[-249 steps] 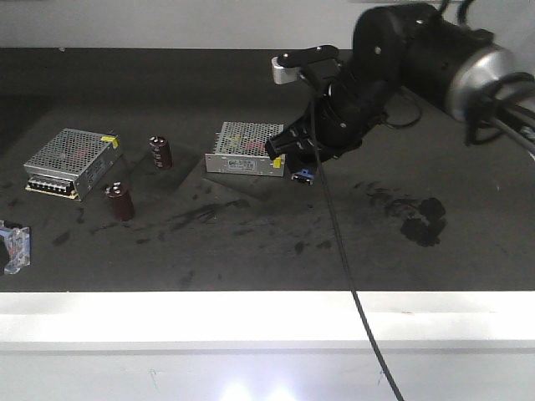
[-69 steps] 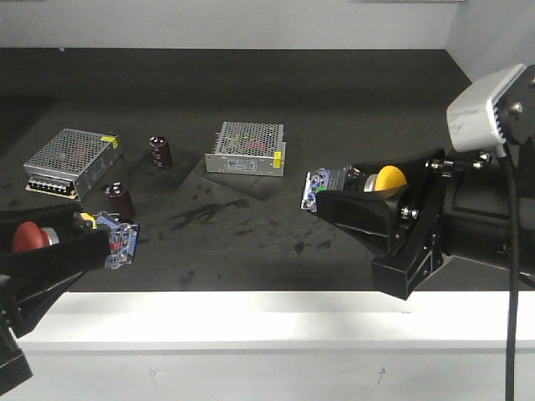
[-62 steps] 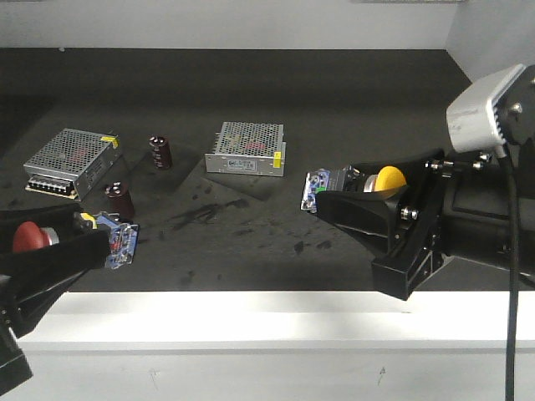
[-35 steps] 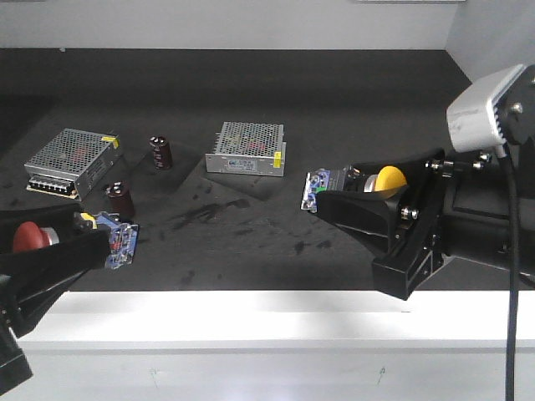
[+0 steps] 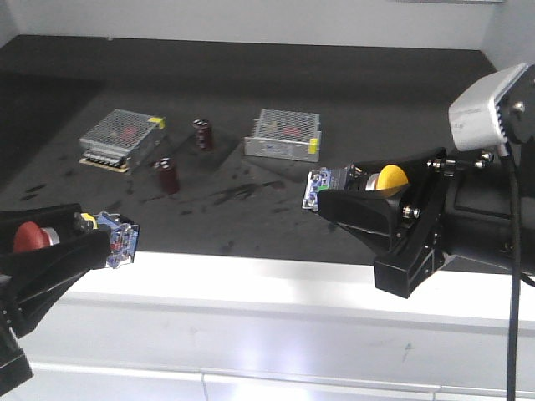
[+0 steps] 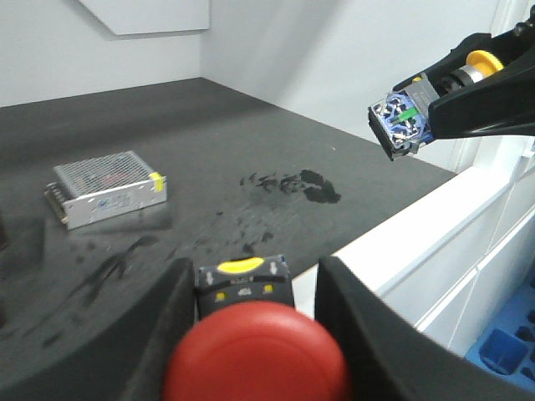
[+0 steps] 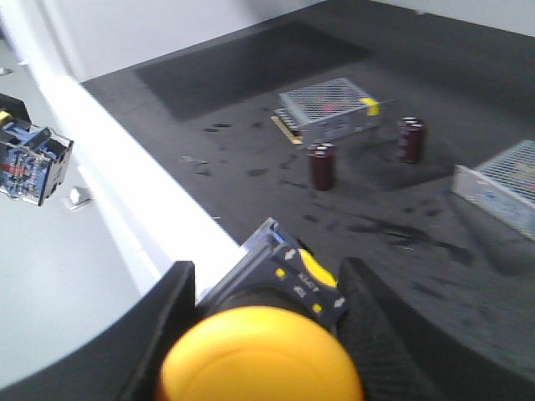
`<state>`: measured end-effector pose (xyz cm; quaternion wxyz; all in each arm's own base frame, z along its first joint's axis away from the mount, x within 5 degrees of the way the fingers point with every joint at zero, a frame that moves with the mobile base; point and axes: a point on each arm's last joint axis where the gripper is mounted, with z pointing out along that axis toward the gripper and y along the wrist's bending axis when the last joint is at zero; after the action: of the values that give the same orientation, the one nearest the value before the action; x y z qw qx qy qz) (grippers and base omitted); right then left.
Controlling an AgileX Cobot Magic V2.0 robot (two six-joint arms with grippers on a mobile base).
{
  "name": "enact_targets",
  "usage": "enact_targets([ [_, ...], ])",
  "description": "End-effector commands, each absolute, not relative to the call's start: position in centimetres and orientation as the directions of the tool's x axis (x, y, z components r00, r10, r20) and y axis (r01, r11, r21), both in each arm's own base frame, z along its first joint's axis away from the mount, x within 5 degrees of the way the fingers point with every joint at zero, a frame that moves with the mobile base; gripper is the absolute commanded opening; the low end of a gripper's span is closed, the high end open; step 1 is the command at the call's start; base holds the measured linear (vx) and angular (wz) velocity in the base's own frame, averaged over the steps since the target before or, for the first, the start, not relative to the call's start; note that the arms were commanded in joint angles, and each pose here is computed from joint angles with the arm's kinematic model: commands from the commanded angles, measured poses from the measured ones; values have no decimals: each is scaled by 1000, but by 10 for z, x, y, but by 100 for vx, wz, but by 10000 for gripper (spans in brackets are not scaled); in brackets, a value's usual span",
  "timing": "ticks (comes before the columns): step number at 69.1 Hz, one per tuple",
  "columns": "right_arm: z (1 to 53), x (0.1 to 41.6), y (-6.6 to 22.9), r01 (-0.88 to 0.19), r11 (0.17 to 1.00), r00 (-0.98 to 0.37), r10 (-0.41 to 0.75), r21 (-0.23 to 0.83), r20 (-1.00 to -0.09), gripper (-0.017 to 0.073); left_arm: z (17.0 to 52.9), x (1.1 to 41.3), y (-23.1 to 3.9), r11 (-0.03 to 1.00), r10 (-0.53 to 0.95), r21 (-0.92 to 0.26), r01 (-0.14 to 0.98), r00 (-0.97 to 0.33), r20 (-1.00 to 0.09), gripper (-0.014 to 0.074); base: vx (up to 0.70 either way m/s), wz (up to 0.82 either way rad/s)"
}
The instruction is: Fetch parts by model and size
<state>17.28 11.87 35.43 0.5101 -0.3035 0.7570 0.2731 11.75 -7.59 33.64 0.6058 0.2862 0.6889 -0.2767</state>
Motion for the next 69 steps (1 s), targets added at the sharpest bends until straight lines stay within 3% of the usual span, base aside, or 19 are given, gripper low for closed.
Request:
enact_targets([
  [1,369,172,116,-723,683,-255,-125,103,-959,-5,351,118,-76,679,-4,-59,731,-76,-997,-6,-15,32],
  [69,369,172,117,-727,679,-258,-128,105,-958,-5,351,118,-76,679,-4,-59,731,-76,-997,-6,-16,59],
])
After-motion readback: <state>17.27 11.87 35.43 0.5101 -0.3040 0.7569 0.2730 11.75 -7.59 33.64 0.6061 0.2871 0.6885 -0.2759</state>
